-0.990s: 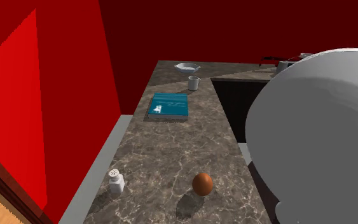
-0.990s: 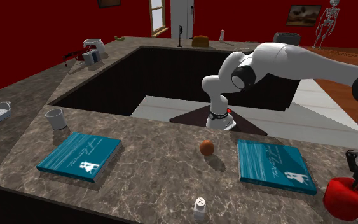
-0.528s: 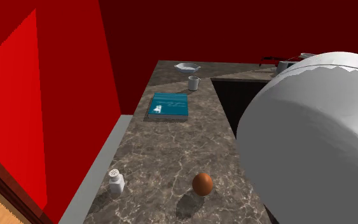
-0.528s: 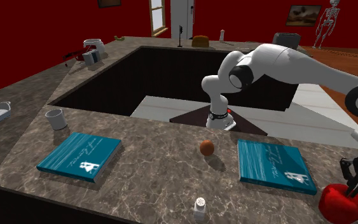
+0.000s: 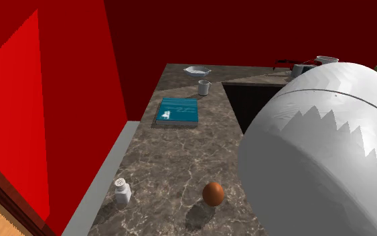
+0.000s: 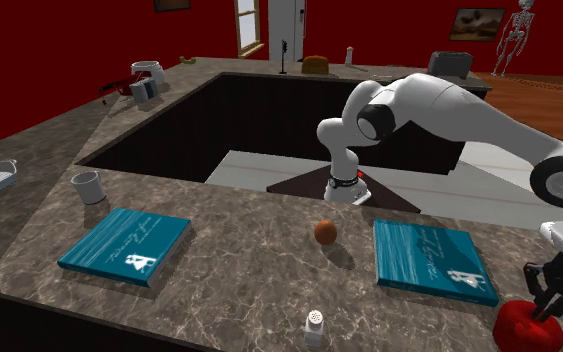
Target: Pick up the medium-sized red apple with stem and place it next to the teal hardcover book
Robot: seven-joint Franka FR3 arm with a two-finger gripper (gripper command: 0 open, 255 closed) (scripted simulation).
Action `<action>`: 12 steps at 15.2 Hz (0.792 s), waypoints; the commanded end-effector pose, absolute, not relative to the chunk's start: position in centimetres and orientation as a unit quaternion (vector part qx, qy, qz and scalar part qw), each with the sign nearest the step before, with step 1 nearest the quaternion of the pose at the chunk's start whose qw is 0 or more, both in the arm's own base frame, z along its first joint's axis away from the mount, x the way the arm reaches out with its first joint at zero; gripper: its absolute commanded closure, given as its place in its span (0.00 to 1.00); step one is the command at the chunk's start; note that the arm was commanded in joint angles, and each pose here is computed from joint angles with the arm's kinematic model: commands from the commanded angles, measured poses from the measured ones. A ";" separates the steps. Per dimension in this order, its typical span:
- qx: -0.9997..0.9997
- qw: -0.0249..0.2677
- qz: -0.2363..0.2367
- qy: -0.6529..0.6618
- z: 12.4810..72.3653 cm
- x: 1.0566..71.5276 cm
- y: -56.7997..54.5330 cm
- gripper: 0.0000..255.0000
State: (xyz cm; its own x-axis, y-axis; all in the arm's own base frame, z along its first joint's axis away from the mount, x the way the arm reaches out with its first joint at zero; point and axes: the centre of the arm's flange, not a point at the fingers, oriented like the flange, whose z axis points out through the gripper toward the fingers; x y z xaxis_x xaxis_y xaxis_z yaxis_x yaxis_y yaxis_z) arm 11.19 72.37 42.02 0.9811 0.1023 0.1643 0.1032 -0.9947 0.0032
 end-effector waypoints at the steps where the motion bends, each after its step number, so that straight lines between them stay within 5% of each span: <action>1: -0.995 0.003 -0.082 -0.052 41.9 11.2 72.4 1.00; 7: -0.995 0.003 -0.082 -0.052 41.9 11.2 72.4 1.00; 8: -0.995 0.003 -0.082 -0.052 41.9 11.2 72.4 0.00; 12: -0.995 0.003 -0.082 -0.052 41.9 11.2 72.4 0.00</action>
